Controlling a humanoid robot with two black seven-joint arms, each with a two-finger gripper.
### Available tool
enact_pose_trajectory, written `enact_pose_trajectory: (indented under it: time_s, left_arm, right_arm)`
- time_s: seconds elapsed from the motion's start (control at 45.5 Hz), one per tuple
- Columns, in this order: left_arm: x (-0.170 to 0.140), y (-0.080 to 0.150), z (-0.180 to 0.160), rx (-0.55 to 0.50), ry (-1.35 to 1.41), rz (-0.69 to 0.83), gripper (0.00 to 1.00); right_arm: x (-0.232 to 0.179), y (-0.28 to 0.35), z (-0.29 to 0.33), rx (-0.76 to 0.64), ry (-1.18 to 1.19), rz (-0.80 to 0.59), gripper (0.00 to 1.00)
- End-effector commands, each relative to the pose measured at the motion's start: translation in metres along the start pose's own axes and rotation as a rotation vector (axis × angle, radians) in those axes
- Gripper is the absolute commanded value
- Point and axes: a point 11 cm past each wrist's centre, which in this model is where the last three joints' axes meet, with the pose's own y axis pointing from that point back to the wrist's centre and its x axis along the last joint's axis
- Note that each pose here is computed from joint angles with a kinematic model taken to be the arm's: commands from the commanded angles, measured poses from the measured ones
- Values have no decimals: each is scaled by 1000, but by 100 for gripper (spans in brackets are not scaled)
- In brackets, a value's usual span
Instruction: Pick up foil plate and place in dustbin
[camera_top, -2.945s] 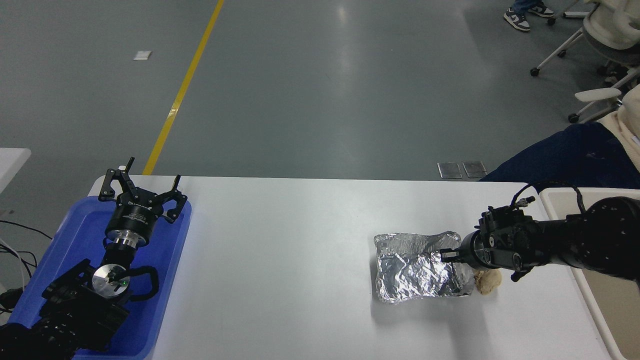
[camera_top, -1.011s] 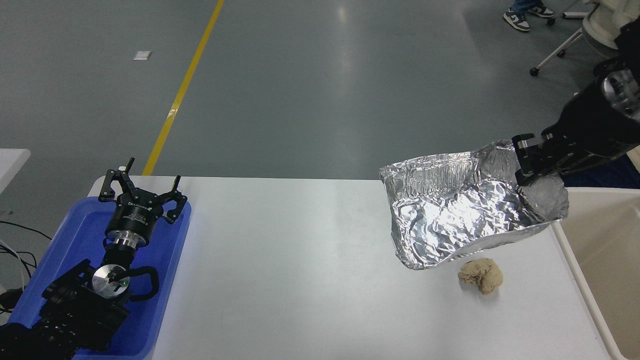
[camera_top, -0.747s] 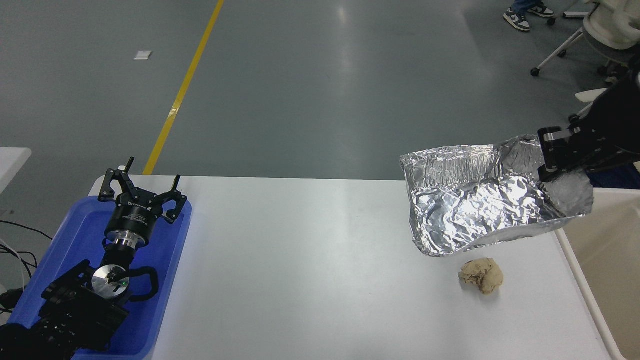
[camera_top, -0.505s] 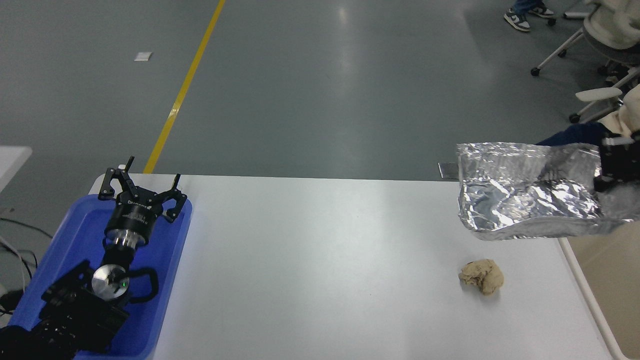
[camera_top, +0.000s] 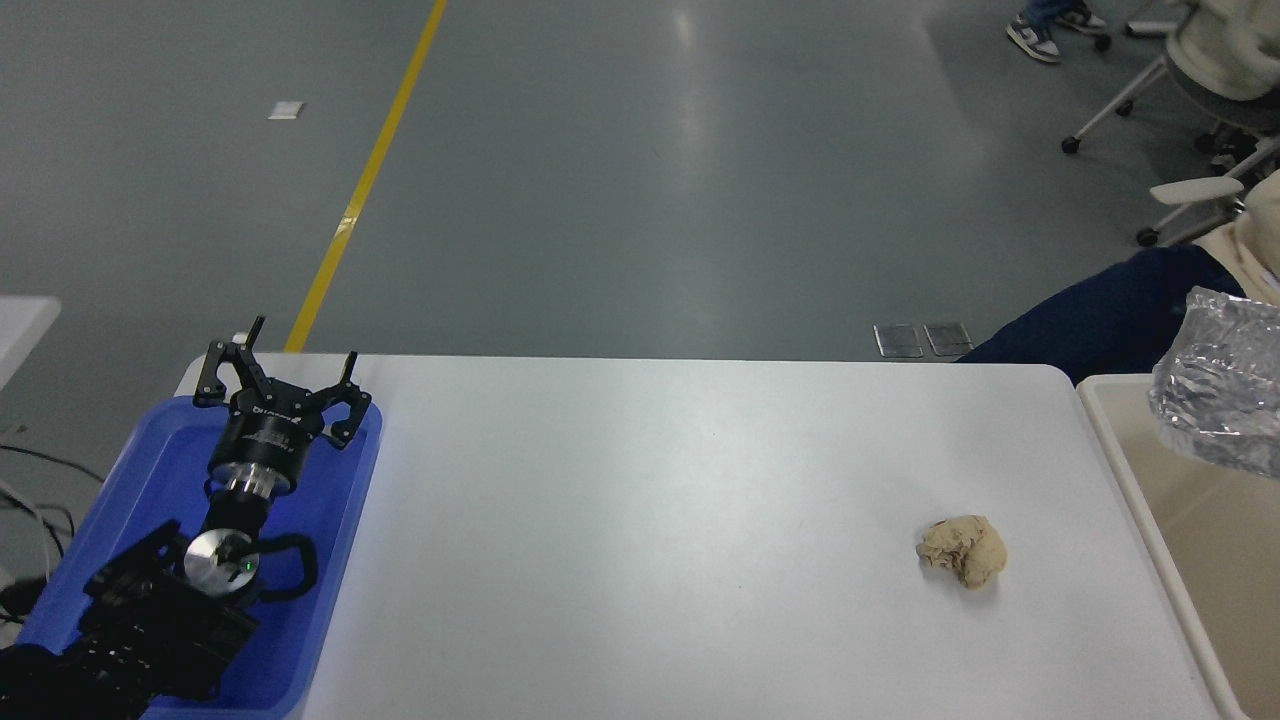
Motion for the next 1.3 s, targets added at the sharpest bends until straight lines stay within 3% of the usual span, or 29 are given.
enact_pose_trajectory:
  time_s: [0.0,0.22,0.549,1.275]
  left_arm:
    - [0,0,0,0,0,-1,100]
    - [0,0,0,-1,0,-1,100]
    - [0,0,-1,1,0,0,100]
    - [0,0,-1,1,1,-1,100]
  right_arm:
    - [1,-47,64,-99,-106,138,0]
    - [-16,-98,96,-165,-138,288,0]
    - [-6,-152,80,-237,-20,478,0]
    - [-49,-210,76,-249,-68,681,0]
